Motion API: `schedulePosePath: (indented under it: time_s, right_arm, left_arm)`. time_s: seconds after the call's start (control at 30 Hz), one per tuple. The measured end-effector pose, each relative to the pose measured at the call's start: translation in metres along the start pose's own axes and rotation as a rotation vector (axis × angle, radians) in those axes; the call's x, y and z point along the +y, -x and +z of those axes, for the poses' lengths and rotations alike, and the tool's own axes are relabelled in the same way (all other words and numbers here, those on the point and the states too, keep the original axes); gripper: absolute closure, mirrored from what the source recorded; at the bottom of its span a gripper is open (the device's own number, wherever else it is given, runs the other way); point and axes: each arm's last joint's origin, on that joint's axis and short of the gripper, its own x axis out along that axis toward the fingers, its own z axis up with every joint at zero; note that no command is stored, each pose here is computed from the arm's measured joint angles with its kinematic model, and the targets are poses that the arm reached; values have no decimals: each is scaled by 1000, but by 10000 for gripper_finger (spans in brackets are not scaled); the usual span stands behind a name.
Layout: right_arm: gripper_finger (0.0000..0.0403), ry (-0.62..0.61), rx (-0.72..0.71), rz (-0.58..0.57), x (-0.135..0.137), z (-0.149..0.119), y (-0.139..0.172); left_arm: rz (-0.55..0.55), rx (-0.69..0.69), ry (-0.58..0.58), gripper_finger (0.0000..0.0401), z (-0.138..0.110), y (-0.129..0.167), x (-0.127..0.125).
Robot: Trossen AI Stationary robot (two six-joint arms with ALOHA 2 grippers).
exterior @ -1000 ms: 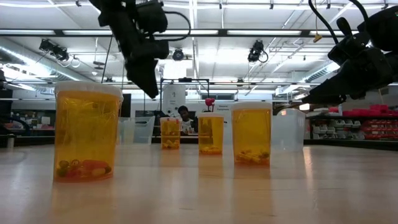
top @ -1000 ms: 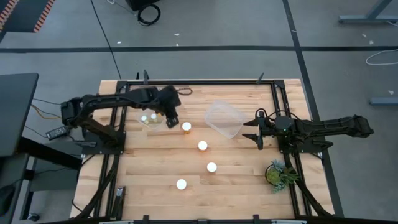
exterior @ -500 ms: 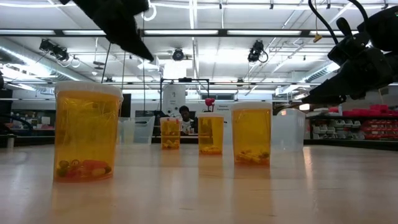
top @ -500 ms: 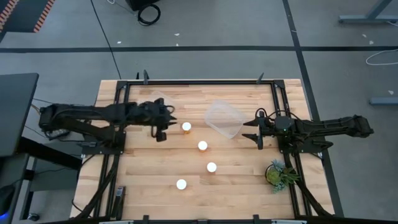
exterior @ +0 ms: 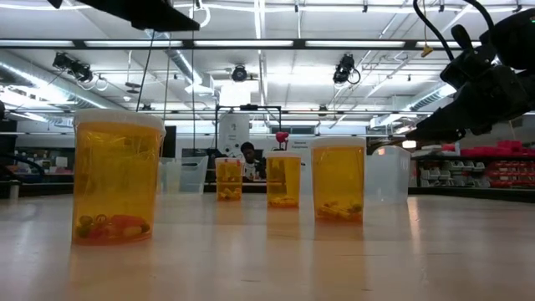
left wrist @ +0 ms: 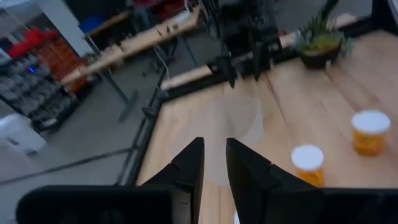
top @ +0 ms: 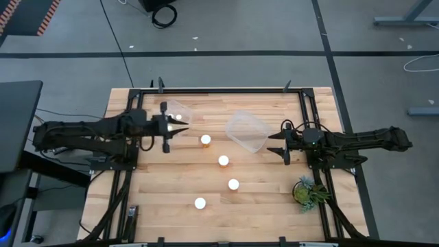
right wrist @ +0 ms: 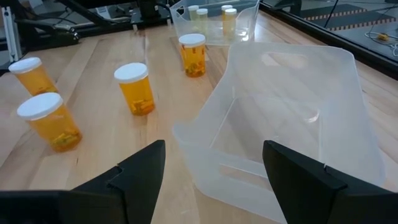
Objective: Pick and place medicine bottles into bin by pill shape (circle, oval)
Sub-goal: Put the big orange pill bottle into the right transparent bin
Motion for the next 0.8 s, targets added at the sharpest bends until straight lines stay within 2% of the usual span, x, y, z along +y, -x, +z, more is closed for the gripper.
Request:
schedulePosePath:
  time_s: [0.1, 0.23, 0.37, 0.4, 0.47, 0.53, 0.6, 0.8]
  right_arm:
    - [127, 0, 1, 0, 0, 0, 0]
    - [127, 0, 1, 0, 0, 0, 0]
    - [127, -1, -8, -1, 0, 1, 0]
    - [127, -16, -31, 0, 0, 3, 0]
    - [127, -124, -127, 25, 2, 13, 1]
    - [127, -230, -245, 58, 3, 24, 3]
    - [127, -282, -313, 95, 4, 31, 5]
    - [127, -316, -310, 169, 6, 33, 4]
  left_arm:
    - [9, -45, 5, 325, 4, 6, 2]
    - [-52, -103, 20, 329, 5, 8, 0]
    - [-122, -80, 60, 330, -20, 1, -13]
    - [-127, -68, 69, 330, -27, 0, -16]
    - [-131, -56, 82, 330, -40, 1, -22]
    - [-125, -71, 88, 330, -47, 4, -24]
    - [-113, -103, 90, 330, -52, 11, -26]
    - [-82, -196, 140, 330, -65, 34, -28]
